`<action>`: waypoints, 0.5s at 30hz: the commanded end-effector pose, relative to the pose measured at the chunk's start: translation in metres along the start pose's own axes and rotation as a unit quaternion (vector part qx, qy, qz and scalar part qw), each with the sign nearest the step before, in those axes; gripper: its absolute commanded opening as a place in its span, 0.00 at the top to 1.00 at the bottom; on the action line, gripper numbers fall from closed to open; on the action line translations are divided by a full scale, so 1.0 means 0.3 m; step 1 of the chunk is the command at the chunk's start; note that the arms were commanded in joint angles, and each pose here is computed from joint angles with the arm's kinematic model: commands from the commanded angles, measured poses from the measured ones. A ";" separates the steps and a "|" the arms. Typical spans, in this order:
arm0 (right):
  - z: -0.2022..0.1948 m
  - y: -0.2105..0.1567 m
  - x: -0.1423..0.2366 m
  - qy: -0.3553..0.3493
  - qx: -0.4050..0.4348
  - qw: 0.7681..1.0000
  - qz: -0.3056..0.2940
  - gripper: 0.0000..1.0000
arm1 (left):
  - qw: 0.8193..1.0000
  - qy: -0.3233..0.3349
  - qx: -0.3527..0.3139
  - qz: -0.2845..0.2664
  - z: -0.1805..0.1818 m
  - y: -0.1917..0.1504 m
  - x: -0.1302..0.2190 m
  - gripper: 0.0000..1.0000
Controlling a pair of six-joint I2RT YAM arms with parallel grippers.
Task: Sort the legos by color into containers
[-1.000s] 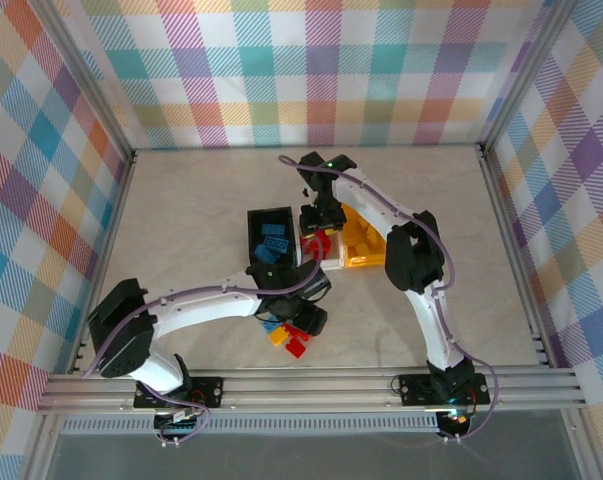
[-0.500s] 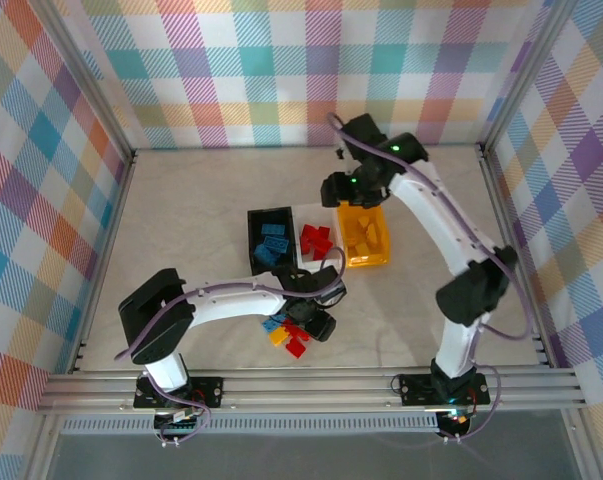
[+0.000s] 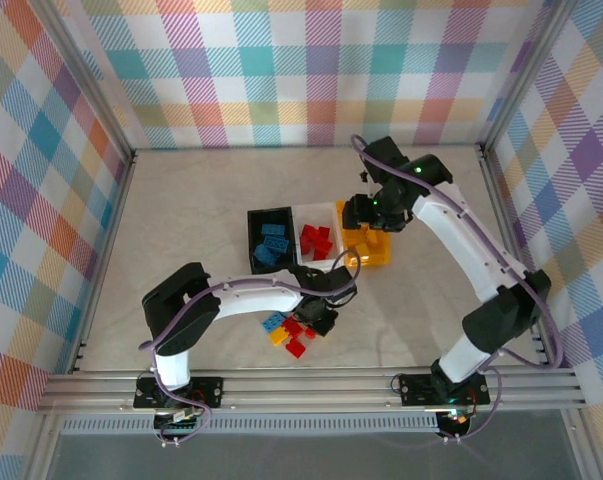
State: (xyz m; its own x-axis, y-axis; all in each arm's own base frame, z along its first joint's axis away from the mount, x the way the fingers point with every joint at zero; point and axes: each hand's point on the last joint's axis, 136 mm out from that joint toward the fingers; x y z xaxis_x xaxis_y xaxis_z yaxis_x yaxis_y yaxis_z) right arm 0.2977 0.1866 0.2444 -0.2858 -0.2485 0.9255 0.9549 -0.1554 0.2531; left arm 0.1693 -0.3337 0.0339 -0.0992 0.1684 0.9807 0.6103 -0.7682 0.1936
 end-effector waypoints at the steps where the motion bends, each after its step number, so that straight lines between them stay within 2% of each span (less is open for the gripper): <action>1: -0.044 -0.035 0.055 -0.001 -0.022 1.000 -0.012 0.33 | 0.999 0.035 -0.012 -0.009 0.039 0.057 0.089 0.89; 4: -0.114 -0.083 0.060 -0.010 -0.045 0.999 -0.005 0.33 | 0.997 0.046 -0.002 -0.062 0.089 0.176 0.247 0.88; 8: -0.203 -0.151 0.055 -0.008 -0.087 0.996 0.005 0.33 | 0.992 0.063 0.025 -0.110 0.237 0.315 0.397 0.87; 11: -0.223 -0.200 0.036 -0.001 -0.102 0.995 0.020 0.33 | 0.989 0.080 0.032 -0.119 0.353 0.396 0.417 0.87; 15: -0.226 -0.228 0.027 0.009 -0.109 0.994 0.026 0.33 | 0.988 0.089 0.054 -0.112 0.495 0.454 0.347 0.88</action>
State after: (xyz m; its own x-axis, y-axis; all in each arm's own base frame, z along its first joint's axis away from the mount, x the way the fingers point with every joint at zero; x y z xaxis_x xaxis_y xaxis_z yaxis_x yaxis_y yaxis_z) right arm 0.2326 0.1254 0.2153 -0.2563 -0.2394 0.9365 0.9299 -0.3255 0.1713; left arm 0.3445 -0.3466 0.1983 -0.4267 0.3103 0.8495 0.6133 -0.5911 0.5240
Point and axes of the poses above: each hand's point on the last joint's axis, 136 mm out from that joint toward the fingers, its own x axis back along the fingers, its own z axis along the line the jaws close on, y = z × x, and after that the axes turned 11 degrees about -x, right-handed
